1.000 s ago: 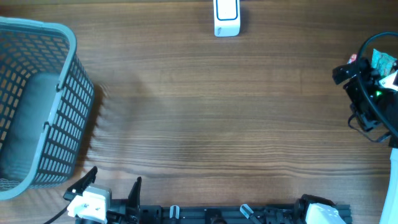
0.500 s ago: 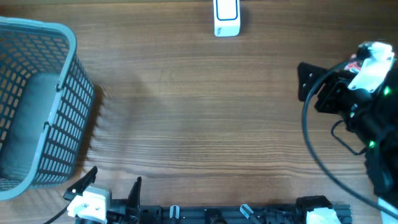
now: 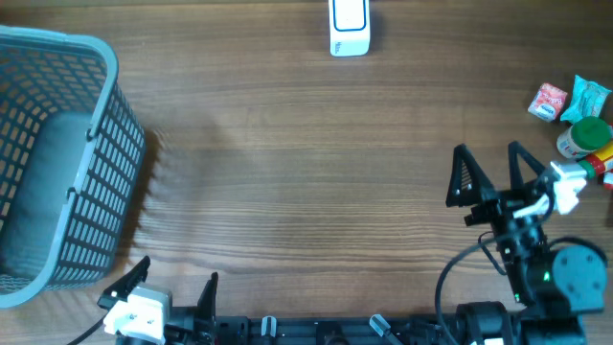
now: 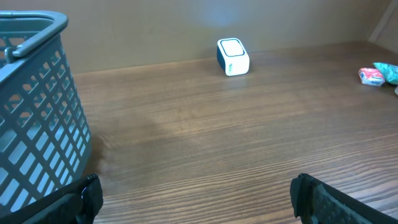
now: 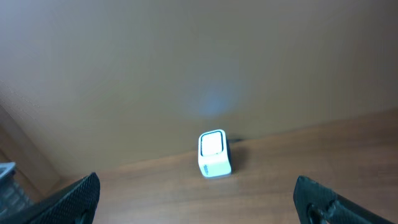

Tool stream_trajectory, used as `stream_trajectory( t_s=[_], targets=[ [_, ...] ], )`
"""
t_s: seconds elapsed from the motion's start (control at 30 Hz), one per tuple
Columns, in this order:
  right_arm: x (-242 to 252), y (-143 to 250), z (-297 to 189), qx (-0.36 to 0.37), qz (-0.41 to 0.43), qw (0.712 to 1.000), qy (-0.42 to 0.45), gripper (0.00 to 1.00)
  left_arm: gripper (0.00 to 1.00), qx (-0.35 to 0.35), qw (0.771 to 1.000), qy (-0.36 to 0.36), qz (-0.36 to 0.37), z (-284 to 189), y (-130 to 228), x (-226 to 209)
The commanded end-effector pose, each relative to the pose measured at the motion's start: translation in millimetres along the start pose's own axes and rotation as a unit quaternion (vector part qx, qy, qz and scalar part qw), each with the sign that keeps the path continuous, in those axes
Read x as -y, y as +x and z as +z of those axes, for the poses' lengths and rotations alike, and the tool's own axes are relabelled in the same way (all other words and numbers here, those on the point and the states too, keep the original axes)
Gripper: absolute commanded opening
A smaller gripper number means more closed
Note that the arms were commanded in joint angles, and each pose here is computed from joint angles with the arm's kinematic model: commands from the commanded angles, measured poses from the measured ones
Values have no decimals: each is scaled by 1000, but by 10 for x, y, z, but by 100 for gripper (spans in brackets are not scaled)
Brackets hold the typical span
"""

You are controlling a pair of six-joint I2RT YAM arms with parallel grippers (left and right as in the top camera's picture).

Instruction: Scan the item barcode

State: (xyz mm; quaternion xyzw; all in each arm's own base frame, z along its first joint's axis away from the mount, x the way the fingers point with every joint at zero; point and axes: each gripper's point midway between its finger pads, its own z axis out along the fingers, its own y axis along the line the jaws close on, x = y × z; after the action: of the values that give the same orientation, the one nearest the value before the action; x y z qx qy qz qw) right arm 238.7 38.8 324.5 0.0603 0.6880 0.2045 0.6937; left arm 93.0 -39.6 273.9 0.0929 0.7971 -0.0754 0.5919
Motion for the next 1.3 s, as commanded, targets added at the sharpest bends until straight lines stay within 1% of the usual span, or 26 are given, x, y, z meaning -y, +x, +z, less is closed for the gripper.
stream_trajectory(
  t_s=[0.0,0.13,0.27,0.33,0.47,0.73,0.93,1.1,1.27],
  targets=[
    [-17,-30,-116,44,0,999,-16,100,100,5,1000,1,-1,-14,-11,4],
    [-65,-104,-256,112,-11,993,-43,100,100,5,1000,1,-1,-14,-12,4],
    [-107,-164,-407,188,-22,979,-72,100,100,5,1000,1,-1,-14,-12,4],
    [-101,-149,-414,206,-23,975,-80,100,100,5,1000,1,-1,-14,-12,4],
    [13,5,-351,218,-22,973,-72,100,100,5,1000,1,-1,-14,-12,4],
    [324,328,-228,205,-8,978,-22,100,100,5,1000,1,-1,-14,-12,4],
    [446,356,-214,199,-11,980,4,100,100,5,1000,1,-1,-14,-12,4],
    [655,723,-101,121,-6,992,45,100,100,5,1000,1,-1,-14,-11,4],
    [826,986,-72,69,3,994,84,100,100,5,1000,1,-1,-14,-12,4]
  ],
)
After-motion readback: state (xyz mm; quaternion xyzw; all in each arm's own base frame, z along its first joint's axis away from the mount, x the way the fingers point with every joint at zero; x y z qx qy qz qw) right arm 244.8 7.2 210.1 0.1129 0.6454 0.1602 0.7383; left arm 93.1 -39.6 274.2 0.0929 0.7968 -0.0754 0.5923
